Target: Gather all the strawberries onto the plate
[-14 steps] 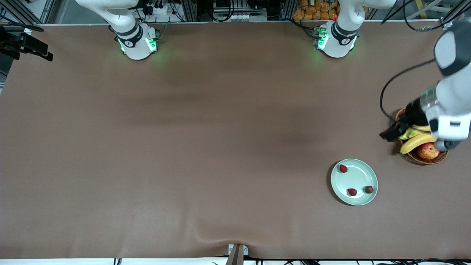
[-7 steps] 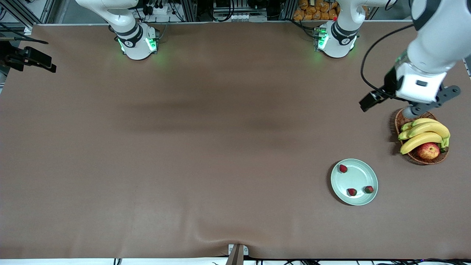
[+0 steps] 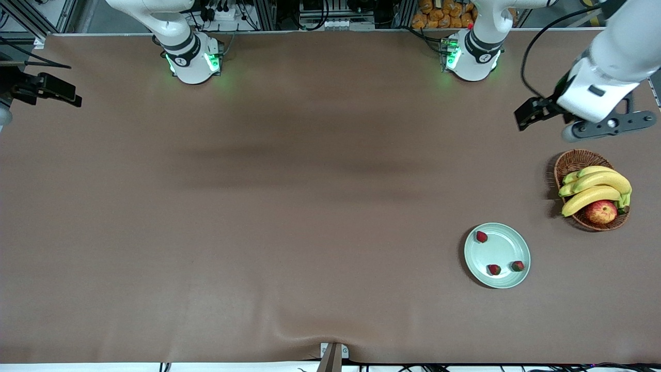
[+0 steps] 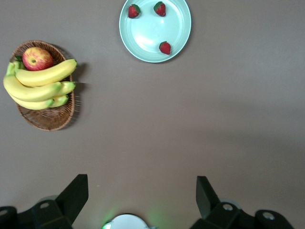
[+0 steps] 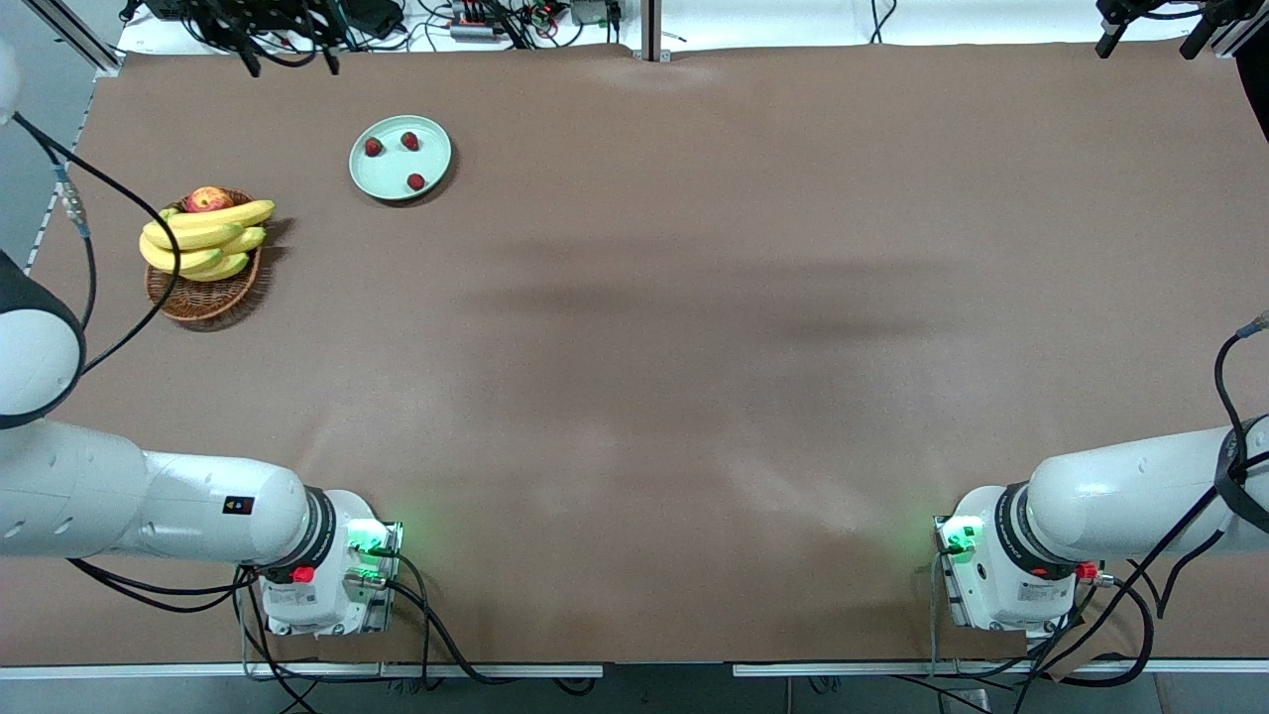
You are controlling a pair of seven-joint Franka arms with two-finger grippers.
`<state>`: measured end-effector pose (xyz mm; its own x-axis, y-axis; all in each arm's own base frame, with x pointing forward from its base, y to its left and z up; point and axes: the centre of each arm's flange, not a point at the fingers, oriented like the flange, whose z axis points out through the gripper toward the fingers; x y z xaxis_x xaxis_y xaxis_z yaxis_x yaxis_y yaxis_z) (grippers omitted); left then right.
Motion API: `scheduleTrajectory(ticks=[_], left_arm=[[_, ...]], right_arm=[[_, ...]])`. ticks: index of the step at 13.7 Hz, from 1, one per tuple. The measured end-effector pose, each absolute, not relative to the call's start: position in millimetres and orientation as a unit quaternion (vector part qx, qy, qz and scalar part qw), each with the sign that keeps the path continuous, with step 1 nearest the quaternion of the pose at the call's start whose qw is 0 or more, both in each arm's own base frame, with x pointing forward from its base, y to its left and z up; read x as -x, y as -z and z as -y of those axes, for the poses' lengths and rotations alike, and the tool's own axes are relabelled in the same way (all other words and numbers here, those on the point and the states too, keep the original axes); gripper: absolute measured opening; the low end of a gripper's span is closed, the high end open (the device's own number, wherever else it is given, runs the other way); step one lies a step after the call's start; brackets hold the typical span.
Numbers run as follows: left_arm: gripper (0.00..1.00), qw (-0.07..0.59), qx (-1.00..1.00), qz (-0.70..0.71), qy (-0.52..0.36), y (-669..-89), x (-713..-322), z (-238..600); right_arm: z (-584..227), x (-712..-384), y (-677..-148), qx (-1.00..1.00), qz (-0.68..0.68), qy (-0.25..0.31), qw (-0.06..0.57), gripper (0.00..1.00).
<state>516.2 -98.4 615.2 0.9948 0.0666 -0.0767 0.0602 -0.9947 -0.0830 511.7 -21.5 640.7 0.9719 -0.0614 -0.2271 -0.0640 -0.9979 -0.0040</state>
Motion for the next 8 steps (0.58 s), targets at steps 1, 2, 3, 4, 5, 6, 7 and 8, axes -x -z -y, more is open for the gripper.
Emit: scheduleTrajectory(ticks=[1,2,3,4,5,6,7,8], left_arm=[[1.00,0.039,0.998,0.015,-0.039,-621,-515,95],[1.00,0.037,0.999,0.004,-0.035,-628,-513,94],[1.00,0.036,0.999,-0.004,-0.027,-638,-511,97],[1.00,0.035,0.999,-0.009,-0.021,-645,-510,99],[1.00,0.034,0.999,-0.021,-0.017,-651,-508,99],[1.00,0.034,0.999,-0.038,-0.015,-655,-506,97],[1.00,0.034,0.998,-0.052,-0.014,-657,-506,94],[1.00,0.033,0.998,-0.059,-0.014,-657,-506,91]], right_arm=[[22,-515,-637,0.993,-0.032,-0.116,0.006,1.00],[22,-517,-634,0.993,-0.032,-0.117,0.005,1.00],[22,-518,-633,0.993,-0.032,-0.117,0.005,1.00],[22,-518,-633,0.993,-0.032,-0.116,0.005,1.00],[22,-519,-634,0.993,-0.032,-0.113,0.005,1.00],[22,-521,-635,0.994,-0.032,-0.106,0.005,1.00],[22,-522,-636,0.995,-0.032,-0.099,0.005,1.00],[22,-523,-637,0.995,-0.032,-0.096,0.005,1.00]])
